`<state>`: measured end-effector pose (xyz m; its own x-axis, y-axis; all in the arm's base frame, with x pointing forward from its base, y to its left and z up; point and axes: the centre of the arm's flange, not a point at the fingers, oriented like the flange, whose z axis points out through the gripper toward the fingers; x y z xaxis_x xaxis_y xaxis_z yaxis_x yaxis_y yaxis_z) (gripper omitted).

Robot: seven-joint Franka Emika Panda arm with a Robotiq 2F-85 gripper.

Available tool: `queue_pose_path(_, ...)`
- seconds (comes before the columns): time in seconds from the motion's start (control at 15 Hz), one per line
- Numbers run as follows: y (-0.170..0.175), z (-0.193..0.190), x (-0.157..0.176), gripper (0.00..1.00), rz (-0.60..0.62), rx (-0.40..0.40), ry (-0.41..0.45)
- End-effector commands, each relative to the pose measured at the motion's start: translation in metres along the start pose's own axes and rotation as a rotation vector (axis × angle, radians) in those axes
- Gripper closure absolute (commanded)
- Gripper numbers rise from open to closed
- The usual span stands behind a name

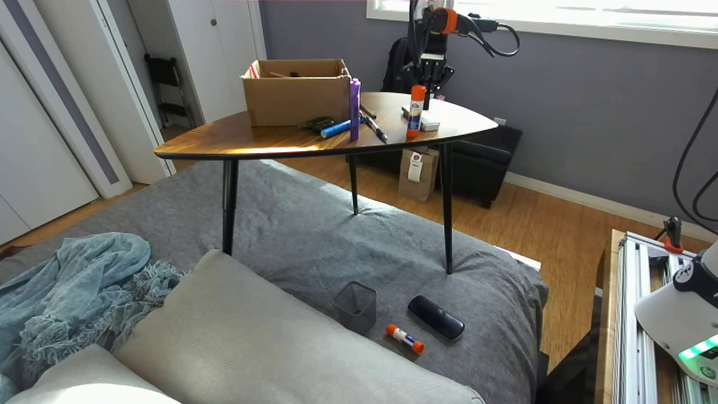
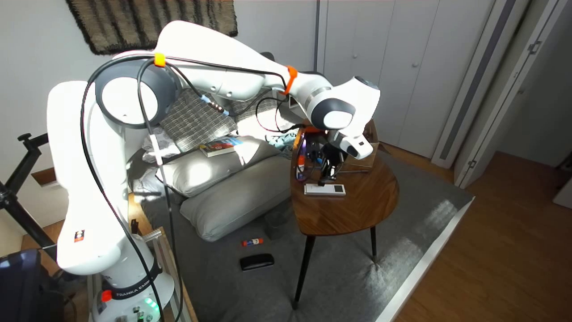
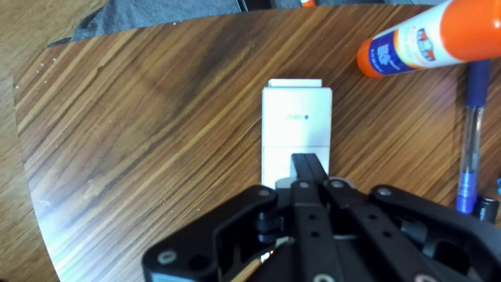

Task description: Press the middle button on the white remote three times

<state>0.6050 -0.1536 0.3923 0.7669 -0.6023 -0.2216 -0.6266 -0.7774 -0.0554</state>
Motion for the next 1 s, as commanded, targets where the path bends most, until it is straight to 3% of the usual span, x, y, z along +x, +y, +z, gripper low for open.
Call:
queue_pose_path(0.0, -0.0023, 0.0, 0.0036, 1.0, -0.005, 0.0, -0.032)
queue_pose_path(0.93, 0.0021, 0.0063, 0.0098, 1.0, 0.007, 0.013, -0.027)
